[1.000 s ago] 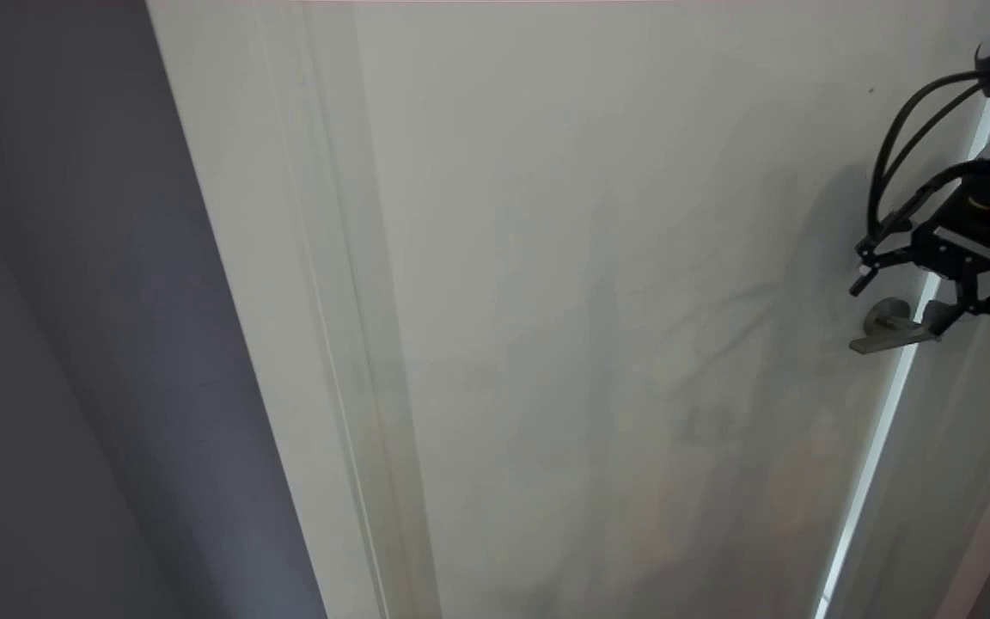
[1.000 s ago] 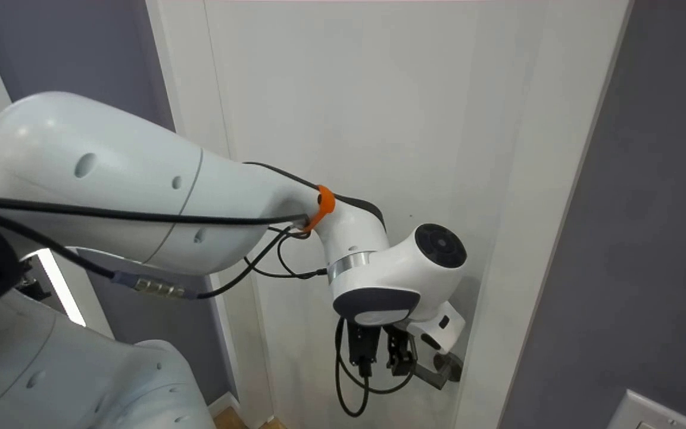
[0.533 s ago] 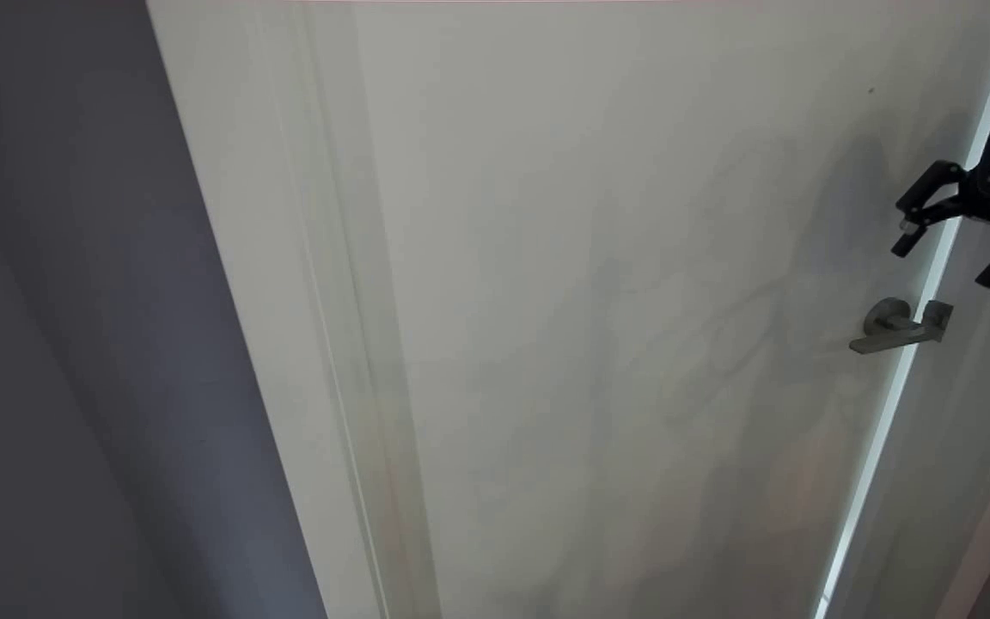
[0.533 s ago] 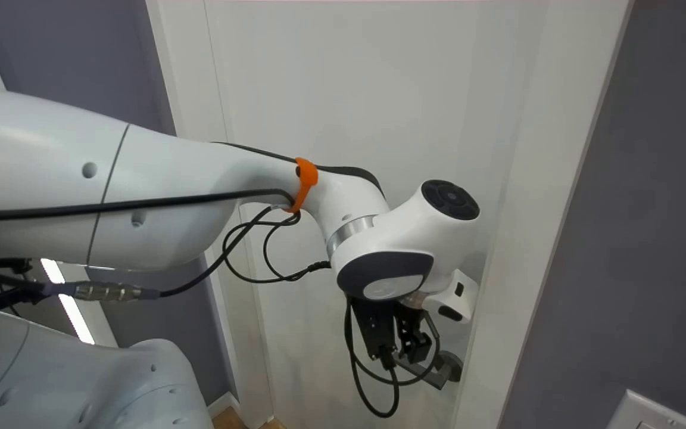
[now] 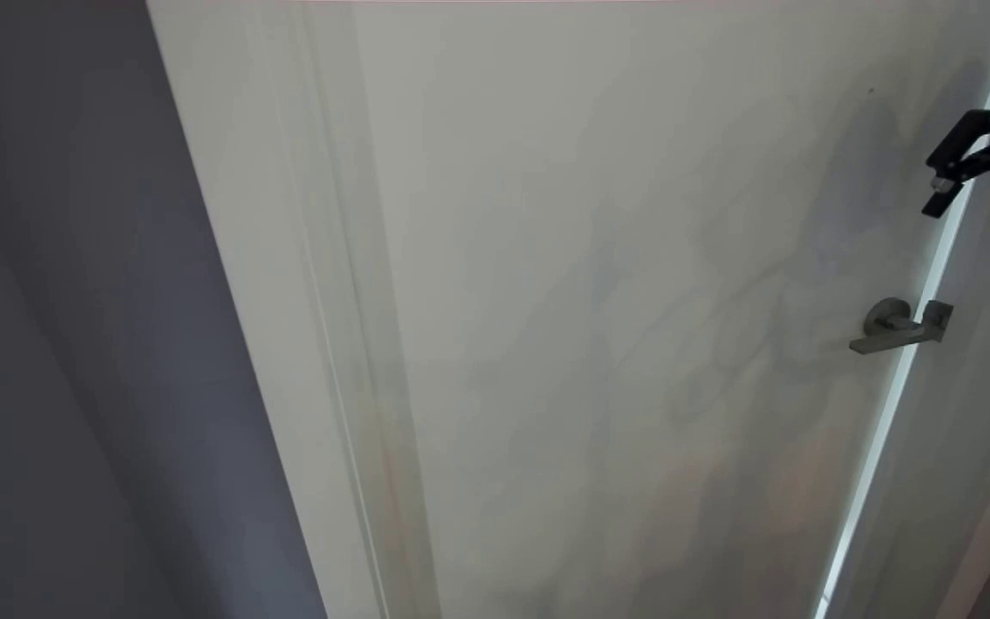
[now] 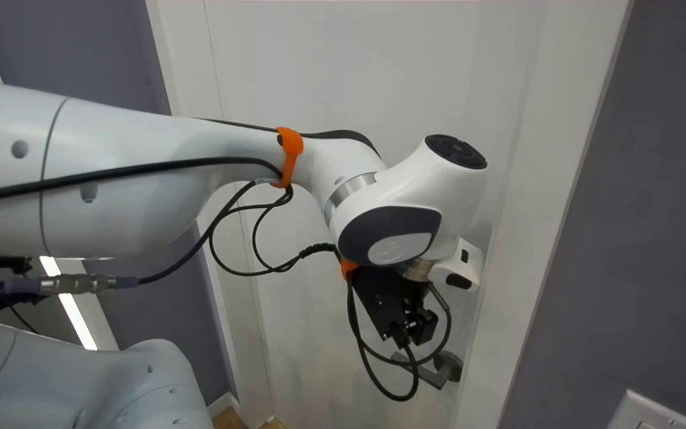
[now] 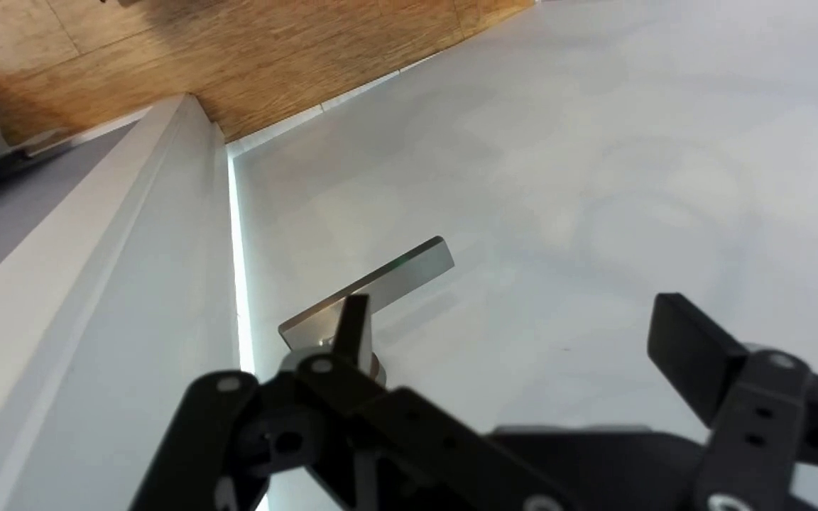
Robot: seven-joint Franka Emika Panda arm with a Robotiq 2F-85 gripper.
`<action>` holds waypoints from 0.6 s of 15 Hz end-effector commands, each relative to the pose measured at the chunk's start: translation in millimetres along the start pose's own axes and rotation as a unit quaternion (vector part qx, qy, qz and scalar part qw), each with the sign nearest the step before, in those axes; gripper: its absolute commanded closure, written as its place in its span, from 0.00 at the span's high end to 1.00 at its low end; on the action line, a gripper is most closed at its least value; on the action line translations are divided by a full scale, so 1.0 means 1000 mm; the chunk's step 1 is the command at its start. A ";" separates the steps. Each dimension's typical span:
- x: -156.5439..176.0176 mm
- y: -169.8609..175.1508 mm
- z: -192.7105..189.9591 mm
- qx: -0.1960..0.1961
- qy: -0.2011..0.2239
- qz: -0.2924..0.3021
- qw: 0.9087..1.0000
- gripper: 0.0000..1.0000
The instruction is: Close the door
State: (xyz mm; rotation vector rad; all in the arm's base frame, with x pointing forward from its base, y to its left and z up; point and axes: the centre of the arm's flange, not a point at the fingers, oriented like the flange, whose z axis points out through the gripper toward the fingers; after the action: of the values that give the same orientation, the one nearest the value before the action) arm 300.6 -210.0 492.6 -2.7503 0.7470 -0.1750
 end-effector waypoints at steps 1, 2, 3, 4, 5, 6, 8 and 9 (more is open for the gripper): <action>-0.009 -0.005 -0.022 -0.010 0.004 -0.008 1.000 1.00; -0.012 -0.010 -0.023 -0.012 0.007 -0.008 1.000 1.00; -0.015 -0.014 -0.024 -0.019 0.009 -0.005 1.000 1.00; -0.018 -0.019 -0.024 -0.022 0.011 -0.006 1.000 1.00; -0.021 -0.023 -0.024 -0.027 0.011 -0.005 1.000 1.00; -0.024 -0.026 -0.024 -0.031 0.010 -0.004 0.999 1.00; -0.030 -0.033 -0.025 -0.043 0.004 -0.001 0.999 1.00; -0.033 -0.036 -0.024 -0.049 -0.004 -0.003 0.999 1.00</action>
State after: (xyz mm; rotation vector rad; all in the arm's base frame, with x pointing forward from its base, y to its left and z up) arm 297.4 -185.3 520.5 -2.8061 0.7484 -0.1806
